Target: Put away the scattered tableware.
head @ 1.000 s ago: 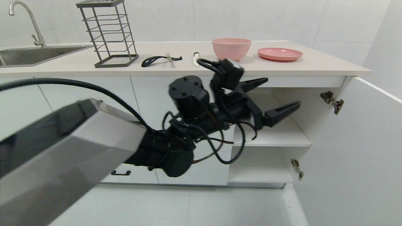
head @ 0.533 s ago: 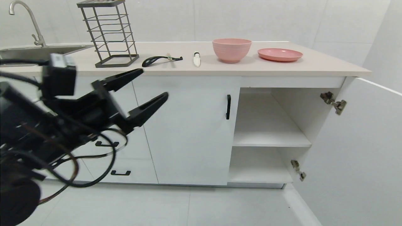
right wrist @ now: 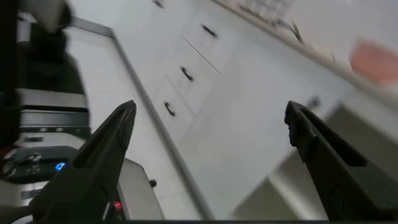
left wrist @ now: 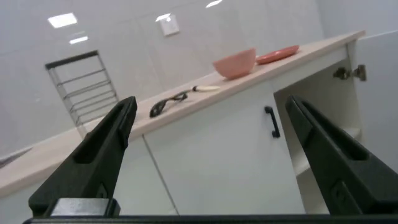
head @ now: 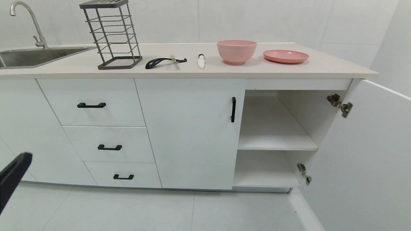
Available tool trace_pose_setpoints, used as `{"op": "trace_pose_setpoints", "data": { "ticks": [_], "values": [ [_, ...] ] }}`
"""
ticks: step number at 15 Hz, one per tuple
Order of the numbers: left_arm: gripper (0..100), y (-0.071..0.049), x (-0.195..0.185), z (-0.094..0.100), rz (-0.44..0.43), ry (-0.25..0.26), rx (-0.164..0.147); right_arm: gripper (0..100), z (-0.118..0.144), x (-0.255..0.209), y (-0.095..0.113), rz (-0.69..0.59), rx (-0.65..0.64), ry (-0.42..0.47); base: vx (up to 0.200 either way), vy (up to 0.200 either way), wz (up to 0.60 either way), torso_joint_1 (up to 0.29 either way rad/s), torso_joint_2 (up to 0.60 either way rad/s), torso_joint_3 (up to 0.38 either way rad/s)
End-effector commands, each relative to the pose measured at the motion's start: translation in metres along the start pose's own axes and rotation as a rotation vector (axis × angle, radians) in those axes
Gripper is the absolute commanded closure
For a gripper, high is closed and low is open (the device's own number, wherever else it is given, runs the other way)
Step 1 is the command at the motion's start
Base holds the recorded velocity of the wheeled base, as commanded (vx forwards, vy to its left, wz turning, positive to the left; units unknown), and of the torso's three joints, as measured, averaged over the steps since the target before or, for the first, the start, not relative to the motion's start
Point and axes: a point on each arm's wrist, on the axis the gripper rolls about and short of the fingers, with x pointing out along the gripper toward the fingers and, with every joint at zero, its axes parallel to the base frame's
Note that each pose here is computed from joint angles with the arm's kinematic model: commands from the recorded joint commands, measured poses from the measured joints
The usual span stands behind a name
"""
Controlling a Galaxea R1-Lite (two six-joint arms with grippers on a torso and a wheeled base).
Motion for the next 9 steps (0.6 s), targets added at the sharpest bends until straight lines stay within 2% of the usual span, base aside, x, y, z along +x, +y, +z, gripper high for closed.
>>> {"op": "trace_pose_setpoints", "data": {
  "ticks": [1, 2, 3, 4, 5, 6, 8, 9],
  "values": [
    [0, -0.030, -0.052, 0.005, 0.067, 0.001, 0.033, 0, -0.008, -0.003, 0.004, -0.120, 0.064, 0.042, 0.000, 0.000, 0.00, 0.000, 0.00, 0.000],
    [0, -0.040, -0.068, -0.001, 0.124, 0.066, -0.030, 0, -0.015, -0.004, 0.001, -0.303, 0.159, 0.119, 0.000, 0.000, 0.00, 0.000, 0.00, 0.000],
    [0, -0.047, -0.079, -0.006, 0.154, 0.103, -0.096, 0, -0.018, -0.006, -0.001, -0.430, 0.199, 0.162, 0.000, 0.000, 0.00, 0.000, 0.00, 0.000],
    [0, -0.054, -0.088, -0.015, 0.162, 0.158, -0.144, 0, -0.019, -0.007, -0.003, -0.539, 0.215, 0.184, 0.000, 0.000, 0.00, 0.000, 0.00, 0.000],
    [0, -0.054, -0.088, -0.022, 0.162, 0.191, -0.170, 0, -0.020, -0.008, -0.004, -0.598, 0.216, 0.196, 0.000, 0.000, 0.00, 0.000, 0.00, 0.000],
    [0, -0.054, -0.089, -0.025, 0.127, 0.196, -0.178, 0, -0.020, -0.008, -0.004, -0.630, 0.211, 0.202, 0.000, 0.000, 0.00, 0.000, 0.00, 0.000],
    [0, -0.050, -0.088, -0.017, 0.022, 0.156, -0.191, 0, -0.020, -0.008, -0.004, -0.631, 0.211, 0.202, 0.000, 0.000, 0.00, 0.000, 0.00, 0.000],
    [0, -0.051, -0.089, -0.018, 0.016, 0.153, -0.195, 0, -0.020, -0.008, -0.004, -0.631, 0.211, 0.202, 0.000, 0.000, 0.00, 0.000, 0.00, 0.000]
  ]
}}
